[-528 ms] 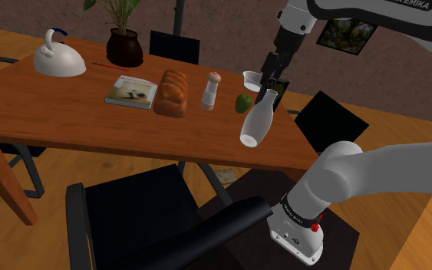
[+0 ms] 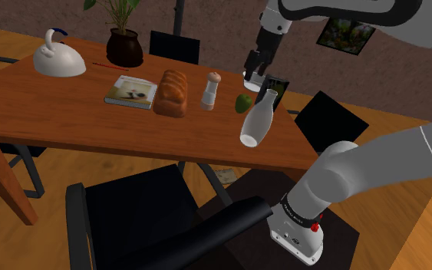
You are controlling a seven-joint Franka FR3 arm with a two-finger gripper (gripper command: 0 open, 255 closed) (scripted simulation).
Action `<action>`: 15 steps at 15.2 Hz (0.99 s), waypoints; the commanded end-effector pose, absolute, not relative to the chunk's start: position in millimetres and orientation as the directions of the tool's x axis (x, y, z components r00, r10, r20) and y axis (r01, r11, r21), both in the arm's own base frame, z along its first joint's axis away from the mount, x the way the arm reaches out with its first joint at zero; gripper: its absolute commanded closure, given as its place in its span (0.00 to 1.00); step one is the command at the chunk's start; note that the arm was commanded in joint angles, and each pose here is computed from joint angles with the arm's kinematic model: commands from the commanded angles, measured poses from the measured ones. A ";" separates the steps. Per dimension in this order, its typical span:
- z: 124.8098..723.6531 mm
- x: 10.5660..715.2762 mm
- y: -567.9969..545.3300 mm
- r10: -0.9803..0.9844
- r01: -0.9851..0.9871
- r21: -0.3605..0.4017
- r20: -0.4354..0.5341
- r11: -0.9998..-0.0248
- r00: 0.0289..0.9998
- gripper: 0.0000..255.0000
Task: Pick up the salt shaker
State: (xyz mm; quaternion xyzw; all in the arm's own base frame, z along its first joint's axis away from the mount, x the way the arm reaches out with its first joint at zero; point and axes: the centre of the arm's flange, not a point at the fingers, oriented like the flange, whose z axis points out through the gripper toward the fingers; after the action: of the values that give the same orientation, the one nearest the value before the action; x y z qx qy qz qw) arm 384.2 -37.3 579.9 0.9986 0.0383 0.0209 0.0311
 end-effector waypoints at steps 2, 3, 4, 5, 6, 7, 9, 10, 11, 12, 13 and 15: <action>566.9 423.4 -46.4 0.073 0.071 0.057 0.042 -0.996 0.996 0.00; 563.1 435.7 -49.5 0.071 0.069 0.055 0.042 -0.996 0.997 0.00; 559.3 447.9 -52.6 0.070 0.068 0.052 0.043 -0.996 0.997 0.00; 555.4 460.2 -55.7 0.068 0.066 0.050 0.044 -0.997 0.997 0.00; 551.6 472.5 -58.8 0.067 0.065 0.048 0.044 -0.997 0.997 0.00; 547.8 484.8 -61.9 0.065 0.063 0.045 0.045 -0.997 0.997 0.00; 540.1 509.3 -68.1 0.062 0.060 0.040 0.046 -0.997 0.997 0.00; 536.2 521.6 -71.3 0.061 0.059 0.038 0.046 -0.998 0.997 0.00; 532.4 533.8 -74.4 0.059 0.057 0.036 0.047 -0.998 0.997 0.00; 528.5 546.1 -77.6 0.057 0.056 0.033 0.047 -0.998 0.997 0.00; 524.7 558.3 -80.8 0.056 0.054 0.031 0.048 -0.998 0.997 0.00; 516.9 582.8 -87.1 0.053 0.051 0.026 0.049 -0.998 0.997 0.00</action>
State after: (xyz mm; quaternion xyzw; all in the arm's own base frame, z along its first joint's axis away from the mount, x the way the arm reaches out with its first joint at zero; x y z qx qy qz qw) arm 568.8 -84.9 522.8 0.9993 0.0268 0.0242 0.0135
